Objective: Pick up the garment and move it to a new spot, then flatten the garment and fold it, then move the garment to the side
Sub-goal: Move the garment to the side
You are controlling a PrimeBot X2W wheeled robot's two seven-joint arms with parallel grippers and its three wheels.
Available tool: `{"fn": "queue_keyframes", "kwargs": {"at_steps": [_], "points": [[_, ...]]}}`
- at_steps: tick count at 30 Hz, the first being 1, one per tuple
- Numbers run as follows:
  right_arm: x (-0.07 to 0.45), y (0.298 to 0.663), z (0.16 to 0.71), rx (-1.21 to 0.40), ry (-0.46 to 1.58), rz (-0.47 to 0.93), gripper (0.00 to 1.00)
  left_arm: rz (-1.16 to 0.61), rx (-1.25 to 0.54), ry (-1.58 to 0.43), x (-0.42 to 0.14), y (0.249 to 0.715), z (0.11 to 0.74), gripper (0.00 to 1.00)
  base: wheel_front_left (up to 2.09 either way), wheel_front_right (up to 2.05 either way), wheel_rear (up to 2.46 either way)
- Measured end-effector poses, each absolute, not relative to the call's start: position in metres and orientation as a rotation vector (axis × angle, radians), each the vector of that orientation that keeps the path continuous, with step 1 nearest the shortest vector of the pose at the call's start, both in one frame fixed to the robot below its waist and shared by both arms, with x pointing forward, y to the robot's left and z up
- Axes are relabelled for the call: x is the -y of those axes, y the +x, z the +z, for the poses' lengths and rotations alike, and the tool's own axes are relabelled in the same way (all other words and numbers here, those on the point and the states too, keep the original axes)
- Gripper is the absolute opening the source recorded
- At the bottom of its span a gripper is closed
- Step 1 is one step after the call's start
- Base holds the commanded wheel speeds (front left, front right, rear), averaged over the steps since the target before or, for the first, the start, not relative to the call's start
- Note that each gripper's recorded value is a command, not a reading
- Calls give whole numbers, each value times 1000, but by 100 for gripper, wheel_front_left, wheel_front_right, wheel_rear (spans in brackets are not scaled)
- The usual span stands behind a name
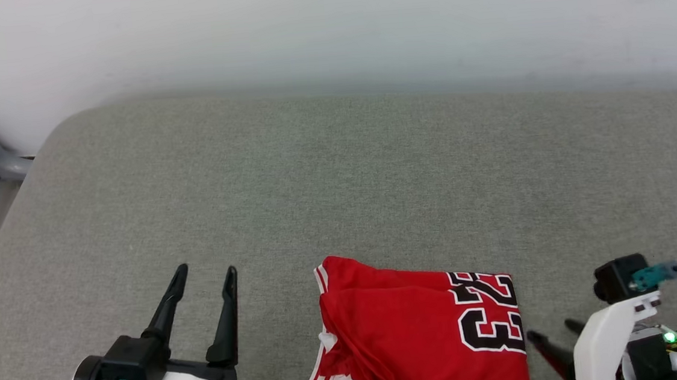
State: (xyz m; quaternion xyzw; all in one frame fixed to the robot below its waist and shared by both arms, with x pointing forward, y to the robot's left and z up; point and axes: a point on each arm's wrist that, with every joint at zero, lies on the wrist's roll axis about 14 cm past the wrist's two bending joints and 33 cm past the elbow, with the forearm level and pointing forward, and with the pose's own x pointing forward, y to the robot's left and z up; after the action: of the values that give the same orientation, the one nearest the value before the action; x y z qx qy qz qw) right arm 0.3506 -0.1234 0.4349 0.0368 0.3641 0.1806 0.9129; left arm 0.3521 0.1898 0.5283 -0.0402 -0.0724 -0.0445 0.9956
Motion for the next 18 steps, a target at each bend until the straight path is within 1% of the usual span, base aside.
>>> {"fn": "queue_keyframes", "kwargs": {"at_steps": [2,3,4,5,7,8,13,18], "points": [[116,343,428,-845,66,403,100,-92,141,-82,-189,353,527,100,0,0,0],[116,343,428,-845,66,403,100,-92,141,-82,-189,353,527,100,0,0,0],[108,342,426,-897,63,426,100,-92,138,-80,-189,355,526,100,0,0,0],[108,342,426,-897,63,426,100,-92,138,-80,-189,355,526,100,0,0,0],[103,342,417,-981,46,442,100,-85,131,-80,-192,358,525,100,0,0,0],[103,342,417,-981,46,442,100,-85,131,-80,-192,358,525,100,0,0,0],[98,344,397,-1079,18,439,100,-63,115,-74,-200,360,520,100,0,0,0],[81,341,380,-1151,32,479,100,-40,95,-72,-207,361,514,100,0,0,0]]}}
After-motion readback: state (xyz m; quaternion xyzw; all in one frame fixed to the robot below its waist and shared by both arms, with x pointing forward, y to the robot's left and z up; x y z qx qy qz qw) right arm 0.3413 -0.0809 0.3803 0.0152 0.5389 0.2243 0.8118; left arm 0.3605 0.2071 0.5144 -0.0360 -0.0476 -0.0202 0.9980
